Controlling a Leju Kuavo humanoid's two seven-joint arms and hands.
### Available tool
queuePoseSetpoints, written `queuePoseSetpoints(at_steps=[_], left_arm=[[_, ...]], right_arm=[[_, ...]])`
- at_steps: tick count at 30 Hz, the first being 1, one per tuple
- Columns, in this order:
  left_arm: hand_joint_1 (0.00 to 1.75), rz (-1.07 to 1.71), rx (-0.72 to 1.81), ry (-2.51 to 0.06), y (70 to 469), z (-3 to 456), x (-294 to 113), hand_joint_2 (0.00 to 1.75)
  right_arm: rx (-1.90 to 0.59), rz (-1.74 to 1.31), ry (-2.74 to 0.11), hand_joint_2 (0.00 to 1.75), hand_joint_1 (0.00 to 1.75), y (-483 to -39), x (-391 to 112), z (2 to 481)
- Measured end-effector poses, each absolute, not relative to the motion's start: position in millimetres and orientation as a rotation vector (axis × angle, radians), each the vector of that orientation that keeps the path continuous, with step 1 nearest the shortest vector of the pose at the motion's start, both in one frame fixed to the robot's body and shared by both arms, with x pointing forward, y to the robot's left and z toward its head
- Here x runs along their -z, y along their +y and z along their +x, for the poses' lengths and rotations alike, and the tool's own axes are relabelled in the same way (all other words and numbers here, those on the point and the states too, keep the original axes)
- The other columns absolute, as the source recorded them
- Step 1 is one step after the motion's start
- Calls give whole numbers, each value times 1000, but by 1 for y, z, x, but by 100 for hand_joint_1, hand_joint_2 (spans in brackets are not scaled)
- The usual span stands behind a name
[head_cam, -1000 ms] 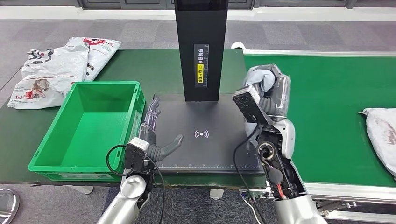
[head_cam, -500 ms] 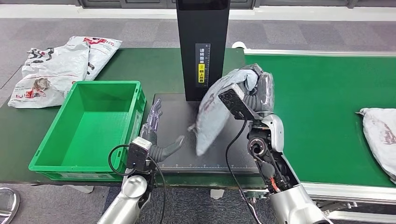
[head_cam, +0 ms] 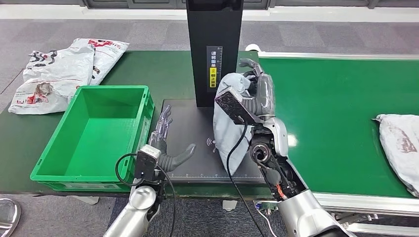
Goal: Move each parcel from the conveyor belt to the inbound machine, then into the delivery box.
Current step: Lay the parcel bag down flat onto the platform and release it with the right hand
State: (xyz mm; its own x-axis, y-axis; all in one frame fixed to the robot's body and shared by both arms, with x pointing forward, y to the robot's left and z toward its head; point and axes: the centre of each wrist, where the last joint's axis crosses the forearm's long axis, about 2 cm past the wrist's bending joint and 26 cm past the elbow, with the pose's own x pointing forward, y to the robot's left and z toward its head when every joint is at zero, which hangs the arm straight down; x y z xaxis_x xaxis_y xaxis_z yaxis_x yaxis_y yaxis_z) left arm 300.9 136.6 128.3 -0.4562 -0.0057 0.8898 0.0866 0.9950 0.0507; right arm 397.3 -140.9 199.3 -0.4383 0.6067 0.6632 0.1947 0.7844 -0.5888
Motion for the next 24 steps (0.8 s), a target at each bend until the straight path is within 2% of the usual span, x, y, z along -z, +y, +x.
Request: queuePoseSetpoints(at_steps=[24], left_arm=[[0,-45,115,-2047,140,298,-129,175]], right_arm=[[-529,-560,-1966,175,0,-142,-187,397]])
